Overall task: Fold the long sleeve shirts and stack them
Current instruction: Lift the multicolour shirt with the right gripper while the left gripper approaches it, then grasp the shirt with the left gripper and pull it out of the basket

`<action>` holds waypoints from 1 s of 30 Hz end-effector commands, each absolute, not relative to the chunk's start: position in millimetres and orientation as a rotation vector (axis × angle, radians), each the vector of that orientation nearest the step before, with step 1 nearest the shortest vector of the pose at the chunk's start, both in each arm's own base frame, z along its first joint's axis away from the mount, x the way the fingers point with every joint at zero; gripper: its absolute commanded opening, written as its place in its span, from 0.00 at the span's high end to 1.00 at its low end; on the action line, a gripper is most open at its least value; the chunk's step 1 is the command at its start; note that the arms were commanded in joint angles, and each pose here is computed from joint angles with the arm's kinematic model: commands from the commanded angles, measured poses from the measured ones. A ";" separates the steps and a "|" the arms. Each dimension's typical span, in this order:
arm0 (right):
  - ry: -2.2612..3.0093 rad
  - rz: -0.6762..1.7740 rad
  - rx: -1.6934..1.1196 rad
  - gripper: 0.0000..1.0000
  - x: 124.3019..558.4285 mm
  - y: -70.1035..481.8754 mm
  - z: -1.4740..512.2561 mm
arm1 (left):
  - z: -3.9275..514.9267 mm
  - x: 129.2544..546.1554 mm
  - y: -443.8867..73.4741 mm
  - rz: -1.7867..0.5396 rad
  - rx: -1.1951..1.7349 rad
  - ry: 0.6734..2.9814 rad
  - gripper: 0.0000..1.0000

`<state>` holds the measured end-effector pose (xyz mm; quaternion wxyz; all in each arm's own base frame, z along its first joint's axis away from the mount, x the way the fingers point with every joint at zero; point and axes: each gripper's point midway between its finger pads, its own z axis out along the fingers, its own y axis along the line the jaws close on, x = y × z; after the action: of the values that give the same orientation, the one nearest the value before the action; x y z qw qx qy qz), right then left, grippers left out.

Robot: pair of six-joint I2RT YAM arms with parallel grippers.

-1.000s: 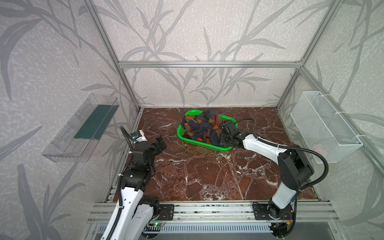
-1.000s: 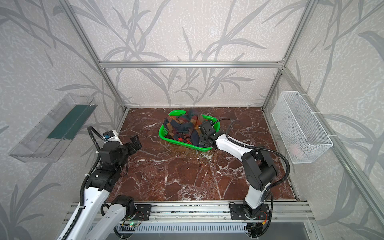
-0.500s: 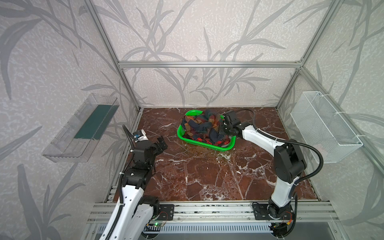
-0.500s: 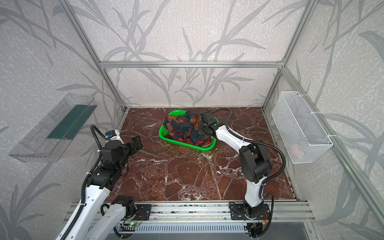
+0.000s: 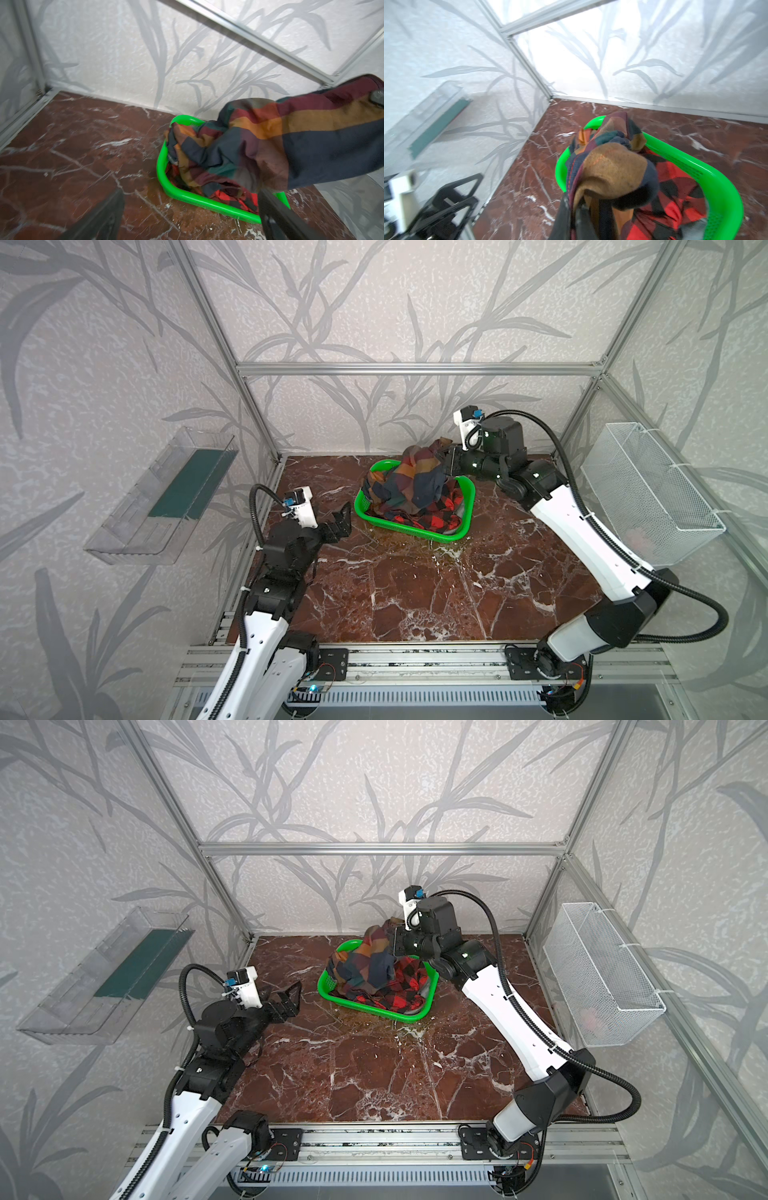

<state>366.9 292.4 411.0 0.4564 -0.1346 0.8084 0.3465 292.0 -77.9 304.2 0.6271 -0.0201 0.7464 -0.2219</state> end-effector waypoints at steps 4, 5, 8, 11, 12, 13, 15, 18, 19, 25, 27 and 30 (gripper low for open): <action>1.943 1.043 -0.550 1.00 302.5 320.6 457.2 | 409.2 244.0 -139.4 -0.610 0.342 1.361 0.01; 1.937 1.063 -0.577 1.00 294.9 324.6 461.8 | 413.3 236.9 -151.8 -0.635 0.401 1.352 0.01; 1.903 1.097 -0.657 1.00 272.6 335.5 478.2 | 416.9 217.6 -183.6 -0.671 0.551 1.340 0.01; 1.875 1.109 -0.714 1.00 255.5 343.3 490.0 | 407.3 205.1 -210.8 -0.627 0.684 1.346 0.01; 1.870 1.110 -0.722 1.00 252.2 343.8 493.3 | 402.3 202.0 -219.1 -0.604 0.729 1.348 0.01; 1.866 1.111 -0.729 1.00 249.3 344.4 496.7 | 393.7 200.3 -228.2 -0.556 0.779 1.359 0.01; 1.857 1.115 -0.747 1.00 243.6 346.0 502.4 | 380.1 198.6 -242.1 -0.455 0.860 1.360 0.01; 1.850 1.125 -0.775 1.00 232.7 348.3 509.2 | 374.1 209.6 -246.4 -0.288 0.867 1.366 0.01; 1.843 1.129 -0.786 1.00 228.2 349.2 511.7 | 376.1 216.0 -244.3 -0.240 0.845 1.364 0.01; 1.831 1.152 -0.807 1.00 212.5 351.0 518.1 | 385.5 236.0 -233.4 -0.085 0.765 1.369 0.01; 1.835 1.162 -0.805 1.00 209.6 351.9 517.8 | 386.3 241.8 -229.1 -0.048 0.733 1.382 0.01; 1.834 1.181 -0.792 1.00 205.2 353.1 518.1 | 387.7 243.8 -227.5 -0.041 0.707 1.382 0.04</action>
<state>217.0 355.9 505.3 0.3913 -0.3117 0.7388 0.4515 238.2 -239.9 361.9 0.6852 0.3523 0.6355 -0.0498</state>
